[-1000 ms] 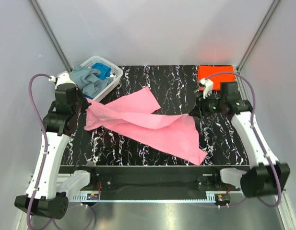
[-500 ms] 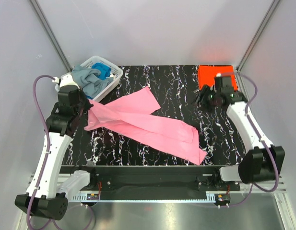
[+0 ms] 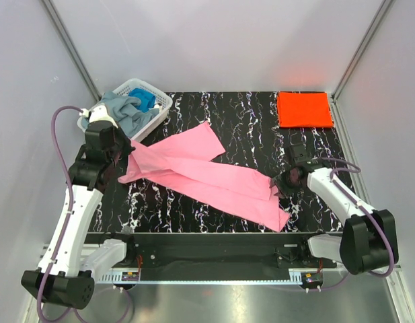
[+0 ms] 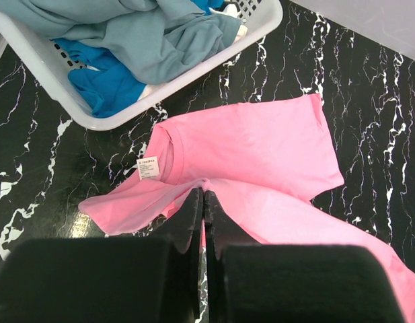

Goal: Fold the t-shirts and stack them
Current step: Flatten the tshirt out

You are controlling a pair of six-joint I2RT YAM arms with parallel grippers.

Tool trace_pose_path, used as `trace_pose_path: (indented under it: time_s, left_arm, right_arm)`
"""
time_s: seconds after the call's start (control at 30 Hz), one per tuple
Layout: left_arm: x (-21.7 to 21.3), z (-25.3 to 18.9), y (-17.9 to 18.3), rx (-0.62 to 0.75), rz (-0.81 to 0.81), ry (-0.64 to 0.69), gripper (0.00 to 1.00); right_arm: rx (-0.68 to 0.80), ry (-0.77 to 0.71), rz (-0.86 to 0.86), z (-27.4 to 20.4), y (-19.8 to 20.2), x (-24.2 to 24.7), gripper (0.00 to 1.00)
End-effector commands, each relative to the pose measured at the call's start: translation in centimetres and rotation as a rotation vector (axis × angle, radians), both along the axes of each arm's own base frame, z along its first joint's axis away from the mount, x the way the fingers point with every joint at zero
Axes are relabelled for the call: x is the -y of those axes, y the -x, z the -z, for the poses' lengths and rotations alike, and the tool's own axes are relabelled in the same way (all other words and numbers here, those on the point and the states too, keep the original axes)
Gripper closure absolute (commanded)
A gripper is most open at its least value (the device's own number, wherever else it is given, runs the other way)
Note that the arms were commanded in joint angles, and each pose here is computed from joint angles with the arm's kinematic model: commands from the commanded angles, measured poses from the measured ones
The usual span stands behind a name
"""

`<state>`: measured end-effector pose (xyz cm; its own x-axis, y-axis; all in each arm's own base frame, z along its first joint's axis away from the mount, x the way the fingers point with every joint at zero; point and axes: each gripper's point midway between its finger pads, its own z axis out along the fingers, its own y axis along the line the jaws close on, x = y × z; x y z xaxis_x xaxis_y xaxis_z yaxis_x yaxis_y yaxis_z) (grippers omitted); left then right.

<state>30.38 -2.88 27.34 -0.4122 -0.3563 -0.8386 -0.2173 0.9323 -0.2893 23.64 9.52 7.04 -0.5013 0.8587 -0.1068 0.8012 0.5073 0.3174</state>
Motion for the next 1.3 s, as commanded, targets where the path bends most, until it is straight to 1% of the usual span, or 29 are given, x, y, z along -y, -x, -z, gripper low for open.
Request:
trace_pose_path:
  time_s: [0.0, 0.17, 0.37, 0.47, 0.87, 1.0, 1.2, 1.23, 1.27]
  left_arm:
    - [0.4, -1.9, -0.7, 0.083, 0.013, 0.016, 1.0]
    - [0.3, -1.8, -0.5, 0.079, 0.008, 0.012, 1.0]
    - [0.2, -1.9, -0.5, 0.083, 0.002, 0.011, 1.0]
    - [0.3, -1.7, -0.5, 0.078, 0.005, 0.013, 1.0]
    - [0.2, -1.6, -0.4, 0.078, 0.004, 0.005, 1.0]
    - [0.4, -1.3, -0.6, 0.076, 0.005, 0.011, 1.0]
    - [0.6, -1.1, -0.6, 0.073, 0.007, 0.018, 1.0]
    - [0.6, -1.1, -0.6, 0.073, 0.008, 0.019, 1.0]
    - [0.7, -1.1, -0.6, 0.073, 0.009, 0.019, 1.0]
  right_arm:
    - [-0.055, 0.031, 0.138, 0.4, 0.2, 0.3, 0.6]
    - [-0.064, 0.021, 0.191, 1.4, 0.8, 0.0, 0.59]
    - [-0.075, -0.018, 0.201, 2.6, 0.6, -0.9, 0.58]
    - [-0.092, -0.007, 0.212, 3.4, 0.9, -0.9, 0.58]
    - [-0.084, -0.011, 0.252, 4.6, 0.7, -0.8, 0.59]
    - [-0.081, -0.006, 0.255, 4.9, 0.6, -0.7, 0.63]
    - [-0.067, -0.005, 0.265, 5.0, 0.6, -0.5, 0.75]
    - [-0.066, -0.005, 0.269, 5.0, 0.7, -0.5, 0.82]
    - [-0.062, -0.004, 0.271, 5.0, 0.7, -0.4, 0.86]
